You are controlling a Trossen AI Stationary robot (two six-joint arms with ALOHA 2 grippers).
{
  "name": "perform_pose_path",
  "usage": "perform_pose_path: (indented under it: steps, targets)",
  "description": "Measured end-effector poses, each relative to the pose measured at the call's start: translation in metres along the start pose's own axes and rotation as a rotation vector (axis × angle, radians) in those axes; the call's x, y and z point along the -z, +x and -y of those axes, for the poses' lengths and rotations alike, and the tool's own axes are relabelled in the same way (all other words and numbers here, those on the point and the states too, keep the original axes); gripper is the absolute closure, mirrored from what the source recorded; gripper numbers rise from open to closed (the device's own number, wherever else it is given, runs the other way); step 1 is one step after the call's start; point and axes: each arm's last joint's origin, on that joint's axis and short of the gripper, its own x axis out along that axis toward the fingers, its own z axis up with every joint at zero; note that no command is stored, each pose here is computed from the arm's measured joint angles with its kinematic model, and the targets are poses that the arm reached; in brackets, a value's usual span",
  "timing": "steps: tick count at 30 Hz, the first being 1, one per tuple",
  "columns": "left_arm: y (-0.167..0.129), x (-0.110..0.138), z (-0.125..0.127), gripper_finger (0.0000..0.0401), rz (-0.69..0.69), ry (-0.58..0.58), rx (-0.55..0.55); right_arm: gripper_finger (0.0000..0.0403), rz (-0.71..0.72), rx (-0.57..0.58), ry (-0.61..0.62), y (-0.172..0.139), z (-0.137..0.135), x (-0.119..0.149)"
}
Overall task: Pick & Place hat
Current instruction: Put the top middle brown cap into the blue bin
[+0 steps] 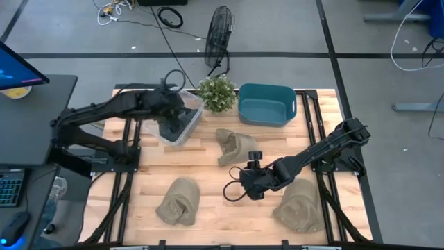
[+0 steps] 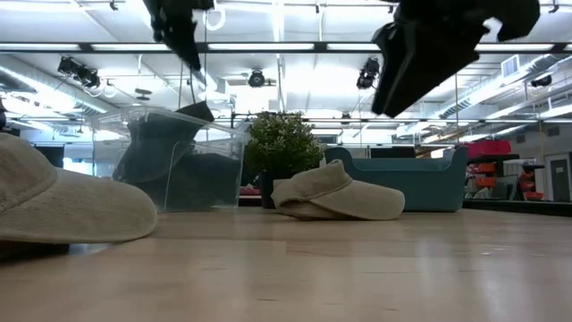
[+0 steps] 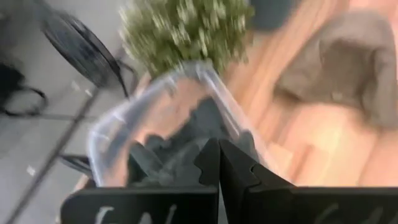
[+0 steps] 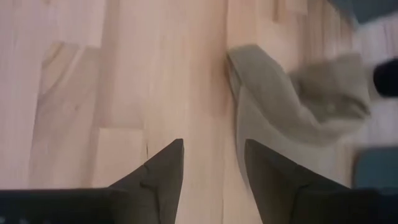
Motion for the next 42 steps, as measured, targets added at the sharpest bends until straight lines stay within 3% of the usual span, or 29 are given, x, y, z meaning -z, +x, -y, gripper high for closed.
perform_pose_path:
  steps: [3, 7, 14, 22, 29, 36, 42]
  targets:
    - [-0.017, 0.001, 0.008, 0.04, 0.09, 0.012, -0.009, 0.0229, -0.063, 0.003, 0.047, -0.012, 0.004, -0.002]
    - [-0.025, 0.013, 0.03, 0.04, 0.198, 0.033, 0.08, 0.0229, -0.1, 0.011, 0.054, -0.023, 0.009, -0.006]
    - [0.002, 0.05, 0.092, 0.0398, 0.377, 0.037, 0.279, 0.0229, -0.074, 0.006, -0.166, -0.021, 0.016, -0.012]
    - [0.02, 0.081, 0.137, 0.0396, 0.541, 0.023, 0.439, 0.0245, 0.015, 0.046, -0.214, -0.002, 0.052, -0.029]
    - [0.025, 0.092, 0.147, 0.036, 0.53, 0.056, 0.461, 0.0251, 0.085, -0.084, -0.283, 0.029, 0.083, -0.028]
    - [0.026, 0.091, 0.145, 0.0304, 0.543, 0.033, 0.398, 0.02, 0.076, -0.098, -0.299, 0.057, 0.099, -0.009]
    - [0.029, 0.09, 0.144, 0.0287, 0.536, 0.022, 0.381, 0.0164, 0.072, -0.069, -0.259, 0.076, 0.113, 0.007]
